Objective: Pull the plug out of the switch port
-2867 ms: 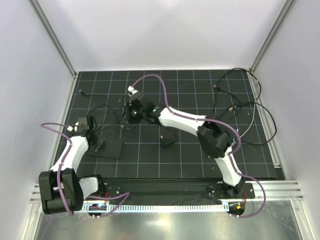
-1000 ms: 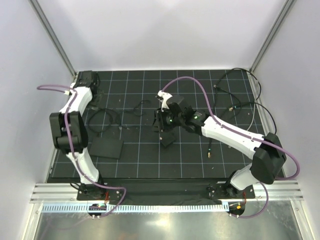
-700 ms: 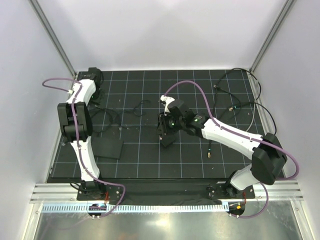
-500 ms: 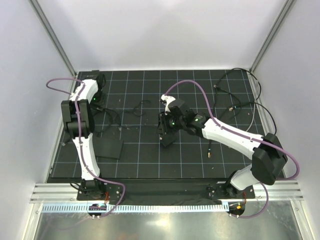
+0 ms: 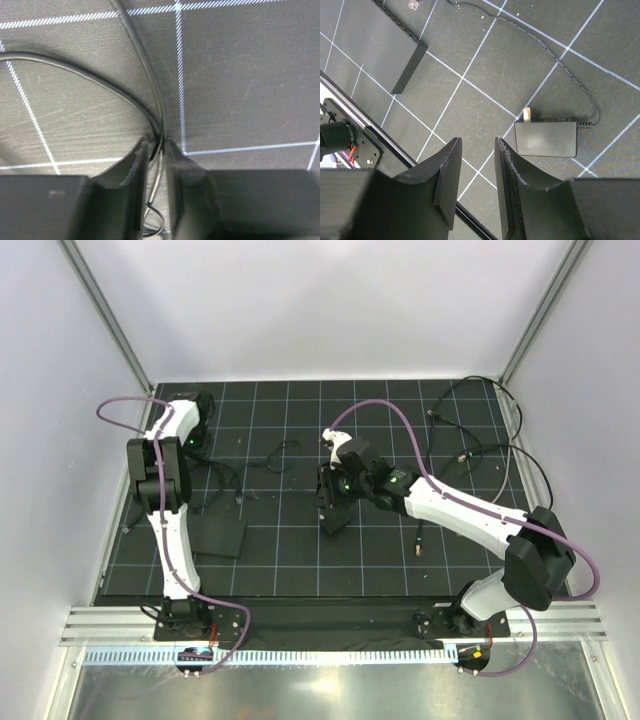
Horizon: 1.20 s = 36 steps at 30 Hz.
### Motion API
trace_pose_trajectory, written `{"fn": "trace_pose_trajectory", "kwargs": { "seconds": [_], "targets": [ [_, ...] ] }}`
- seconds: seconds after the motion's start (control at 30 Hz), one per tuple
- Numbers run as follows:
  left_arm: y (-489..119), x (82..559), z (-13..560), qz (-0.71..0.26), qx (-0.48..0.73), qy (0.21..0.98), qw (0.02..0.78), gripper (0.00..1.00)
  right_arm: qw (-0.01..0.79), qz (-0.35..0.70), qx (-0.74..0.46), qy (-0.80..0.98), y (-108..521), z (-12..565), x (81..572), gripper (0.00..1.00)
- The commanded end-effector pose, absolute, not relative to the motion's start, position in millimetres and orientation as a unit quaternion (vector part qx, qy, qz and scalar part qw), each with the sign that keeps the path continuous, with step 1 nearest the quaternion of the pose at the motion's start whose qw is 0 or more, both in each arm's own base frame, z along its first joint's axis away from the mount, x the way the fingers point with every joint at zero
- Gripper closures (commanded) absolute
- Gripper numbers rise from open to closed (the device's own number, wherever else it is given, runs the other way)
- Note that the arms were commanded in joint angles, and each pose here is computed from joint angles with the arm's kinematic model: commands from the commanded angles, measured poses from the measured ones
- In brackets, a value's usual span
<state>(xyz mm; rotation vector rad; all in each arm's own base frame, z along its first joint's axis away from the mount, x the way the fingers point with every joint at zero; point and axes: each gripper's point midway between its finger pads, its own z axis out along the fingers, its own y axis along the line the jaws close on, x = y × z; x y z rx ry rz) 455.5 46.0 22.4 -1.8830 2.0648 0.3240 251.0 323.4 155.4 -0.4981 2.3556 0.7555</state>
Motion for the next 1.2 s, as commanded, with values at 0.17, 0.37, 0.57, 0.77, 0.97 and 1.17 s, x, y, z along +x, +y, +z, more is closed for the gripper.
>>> {"fn": "trace_pose_trajectory", "kwargs": {
  "seconds": [0.17, 0.37, 0.57, 0.77, 0.97, 1.17],
  "targets": [
    [65, 464, 42, 0.155, -0.644, 0.720, 0.207, 1.00, 0.343, 0.291, -0.180, 0.875, 320, 178, 259, 0.61],
    [72, 463, 114, 0.219, -0.587, 0.704, 0.334, 1.00, 0.339, 0.296, -0.179, 0.875, 322, 178, 258, 0.61],
    [62, 449, 195, 0.249, -0.531, 0.667, 0.460, 1.00, 0.331, 0.305, -0.176, 0.876, 326, 177, 256, 0.61],
    [56, 439, 255, 0.275, -0.488, 0.618, 0.552, 1.00, 0.327, 0.310, -0.169, 0.877, 325, 177, 253, 0.61],
    [45, 447, 277, 0.201, -0.489, 0.609, 0.591, 1.00, 0.322, 0.313, -0.166, 0.878, 326, 176, 252, 0.61],
    [6, 466, 318, 0.011, -0.426, 0.611, 0.667, 1.00, 0.318, 0.313, -0.163, 0.880, 325, 175, 250, 0.61]
  ]
}}
